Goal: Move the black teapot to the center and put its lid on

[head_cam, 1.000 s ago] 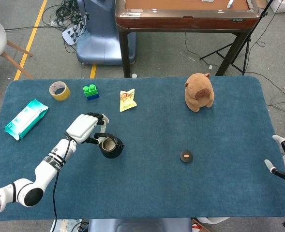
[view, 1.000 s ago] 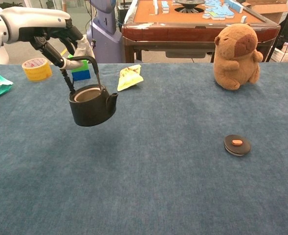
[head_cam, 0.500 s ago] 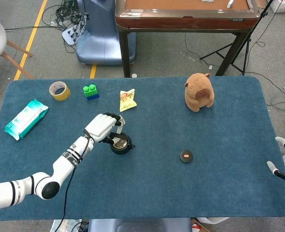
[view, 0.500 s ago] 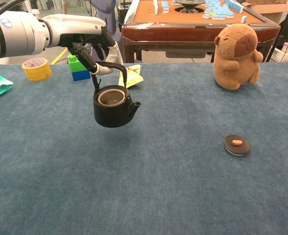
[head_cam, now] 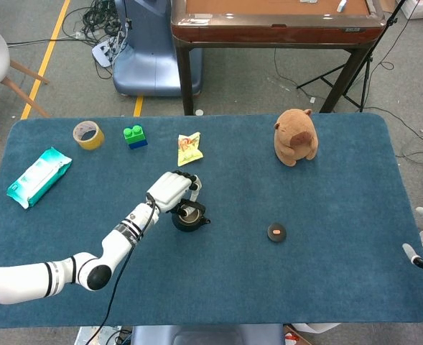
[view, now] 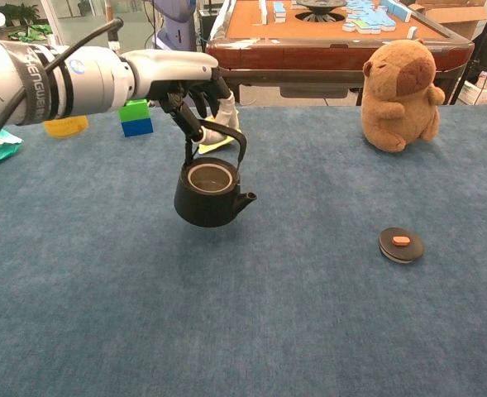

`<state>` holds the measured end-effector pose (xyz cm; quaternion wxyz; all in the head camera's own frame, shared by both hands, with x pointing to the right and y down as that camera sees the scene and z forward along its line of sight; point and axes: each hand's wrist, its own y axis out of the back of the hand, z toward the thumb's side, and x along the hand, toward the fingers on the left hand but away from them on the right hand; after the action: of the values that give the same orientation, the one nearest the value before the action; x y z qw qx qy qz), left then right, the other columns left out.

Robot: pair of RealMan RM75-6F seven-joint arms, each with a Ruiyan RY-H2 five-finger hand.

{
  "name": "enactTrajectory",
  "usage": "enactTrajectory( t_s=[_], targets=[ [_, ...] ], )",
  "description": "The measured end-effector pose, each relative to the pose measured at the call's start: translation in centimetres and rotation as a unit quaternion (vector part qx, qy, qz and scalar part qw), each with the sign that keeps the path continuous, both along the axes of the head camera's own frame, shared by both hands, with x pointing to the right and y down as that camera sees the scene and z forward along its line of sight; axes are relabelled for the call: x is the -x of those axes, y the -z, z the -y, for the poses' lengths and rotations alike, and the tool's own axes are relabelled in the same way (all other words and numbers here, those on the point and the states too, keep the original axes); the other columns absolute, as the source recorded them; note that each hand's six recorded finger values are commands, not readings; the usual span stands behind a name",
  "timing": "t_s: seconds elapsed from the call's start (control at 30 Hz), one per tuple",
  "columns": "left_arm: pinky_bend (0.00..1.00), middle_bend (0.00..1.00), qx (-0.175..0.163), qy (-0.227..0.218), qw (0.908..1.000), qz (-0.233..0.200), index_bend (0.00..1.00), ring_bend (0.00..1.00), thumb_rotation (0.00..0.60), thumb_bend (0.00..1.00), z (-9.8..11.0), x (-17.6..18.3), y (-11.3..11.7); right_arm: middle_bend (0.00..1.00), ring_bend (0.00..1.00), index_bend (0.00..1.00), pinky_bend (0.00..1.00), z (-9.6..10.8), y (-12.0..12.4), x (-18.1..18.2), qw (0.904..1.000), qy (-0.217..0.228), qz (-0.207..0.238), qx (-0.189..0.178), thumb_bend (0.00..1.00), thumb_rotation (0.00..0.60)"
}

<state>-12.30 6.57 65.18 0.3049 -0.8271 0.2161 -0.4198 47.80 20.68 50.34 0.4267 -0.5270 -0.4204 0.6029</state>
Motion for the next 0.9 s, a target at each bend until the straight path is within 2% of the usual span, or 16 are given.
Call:
enactTrajectory(
  t_s=[0.3,0.63,0.9],
  targets=[
    [0.21,0.31,0.005,-0.001,1.0,0.005,0.67,0.26,0.6,0.53,0.0,-1.5,-1.3,0.35,0.32,0.27,0.36,-0.3,0.0,-0.1,1.0,-0.002,0.0,0.001,0.16,0.6],
    [0.21,0.31,0.0,-0.019,0.9993,0.032,0.66,0.26,0.6,0.53,-0.7,-2.8,-3.2,0.35,0.32,0.27,0.36,-0.4,0.0,-0.4,1.0,-0.005,-0.003,0.002,0.16,0.6],
    [0.21,0.31,0.003,-0.018,0.9992,0.036,0.65,0.26,0.6,0.53,-0.6,-3.4,-3.9,0.35,0.32,0.27,0.36,-0.5,0.1,-0.5,1.0,-0.008,-0.004,0.004,0.16,0.6]
  ],
)
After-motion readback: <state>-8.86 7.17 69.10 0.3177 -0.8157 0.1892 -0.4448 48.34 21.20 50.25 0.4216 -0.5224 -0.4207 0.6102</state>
